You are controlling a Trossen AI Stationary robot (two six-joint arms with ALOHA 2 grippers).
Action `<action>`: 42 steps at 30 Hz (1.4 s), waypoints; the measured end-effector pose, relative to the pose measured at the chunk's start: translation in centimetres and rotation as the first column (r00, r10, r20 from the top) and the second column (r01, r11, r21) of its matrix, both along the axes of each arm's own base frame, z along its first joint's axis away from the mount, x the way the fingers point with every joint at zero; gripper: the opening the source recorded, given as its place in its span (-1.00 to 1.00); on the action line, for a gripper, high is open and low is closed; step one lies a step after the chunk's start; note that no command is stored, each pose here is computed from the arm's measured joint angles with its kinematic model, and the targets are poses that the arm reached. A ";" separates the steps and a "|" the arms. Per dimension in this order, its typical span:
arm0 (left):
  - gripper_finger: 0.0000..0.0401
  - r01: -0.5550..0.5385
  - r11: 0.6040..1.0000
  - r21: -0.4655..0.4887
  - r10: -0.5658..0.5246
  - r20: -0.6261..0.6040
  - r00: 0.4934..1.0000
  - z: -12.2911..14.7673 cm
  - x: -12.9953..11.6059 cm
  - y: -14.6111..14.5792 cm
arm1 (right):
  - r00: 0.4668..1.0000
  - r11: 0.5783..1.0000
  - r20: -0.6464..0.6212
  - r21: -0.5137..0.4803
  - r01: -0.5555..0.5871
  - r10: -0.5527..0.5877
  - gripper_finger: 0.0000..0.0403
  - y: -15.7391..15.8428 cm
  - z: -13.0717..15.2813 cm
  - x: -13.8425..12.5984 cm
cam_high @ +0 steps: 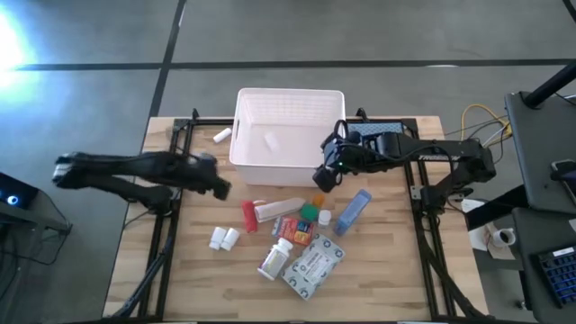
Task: Pick & place medical supplies in basket/bin
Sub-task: Put the left white medicine bottle into the white bin
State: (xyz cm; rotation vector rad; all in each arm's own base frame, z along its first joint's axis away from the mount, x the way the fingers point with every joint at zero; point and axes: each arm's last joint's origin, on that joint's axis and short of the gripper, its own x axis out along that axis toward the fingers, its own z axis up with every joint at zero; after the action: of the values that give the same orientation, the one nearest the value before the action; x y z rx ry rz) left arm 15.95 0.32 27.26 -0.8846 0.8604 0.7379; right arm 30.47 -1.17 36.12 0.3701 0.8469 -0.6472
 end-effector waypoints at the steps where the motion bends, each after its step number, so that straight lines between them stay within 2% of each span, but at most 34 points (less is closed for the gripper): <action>1: 0.03 0.016 1.000 -0.001 -0.016 -0.072 0.997 -0.2 0.5 -0.3 | 1.000 1.000 -0.007 0.000 0.000 0.000 0.63 0.0 0.0 -0.1; 3: 0.03 0.060 0.998 -0.005 -0.060 -0.181 0.982 -0.5 1.5 -1.2 | 1.000 1.000 -0.020 -0.004 -0.007 0.007 0.63 0.0 -0.1 -0.1; 7: 0.03 0.075 0.997 -0.026 -0.080 -0.257 0.963 -1.1 3.0 -3.4 | 0.999 0.999 -0.041 -0.017 -0.029 0.028 0.63 0.0 -0.2 -0.2; 10: 0.03 0.013 0.999 -0.052 -0.027 -0.286 0.958 -2.3 3.5 -5.2 | 0.999 0.999 -0.043 -0.018 -0.031 0.030 0.63 0.0 -0.2 -0.2; 15: 0.03 -0.124 0.990 -0.060 0.096 -0.344 0.934 -4.8 2.4 -8.1 | 0.998 0.999 -0.044 -0.019 -0.034 0.033 0.63 0.0 -0.2 -0.2; 20: 0.03 -0.214 0.971 -0.105 0.174 -0.304 0.937 -6.3 1.3 -10.1 | 0.998 0.999 -0.047 -0.024 -0.033 0.032 0.63 -0.3 -0.2 -0.2; 29: 0.03 -0.237 0.957 -0.166 0.191 -0.252 0.949 -9.8 1.8 -11.3 | 0.998 0.999 -0.052 -0.034 -0.028 0.026 0.63 -0.9 -0.1 -0.2; 38: 0.02 -0.249 0.964 -0.089 0.203 -0.356 0.912 -12.6 2.5 -11.8 | 0.998 0.999 -0.052 -0.034 -0.029 0.027 0.63 -0.9 -0.2 -0.2; 42: -0.12 -0.249 0.966 -0.078 0.203 -0.374 0.905 -12.9 2.7 -11.9 | 0.998 0.999 -0.053 -0.036 -0.032 0.030 0.63 -0.9 -0.1 -0.2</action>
State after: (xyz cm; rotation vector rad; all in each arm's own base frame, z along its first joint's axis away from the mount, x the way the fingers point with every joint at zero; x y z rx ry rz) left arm 18.62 -11.61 14.41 -0.9856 1.1531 1.0838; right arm 30.27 -2.09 35.98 0.3075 0.8878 -0.6446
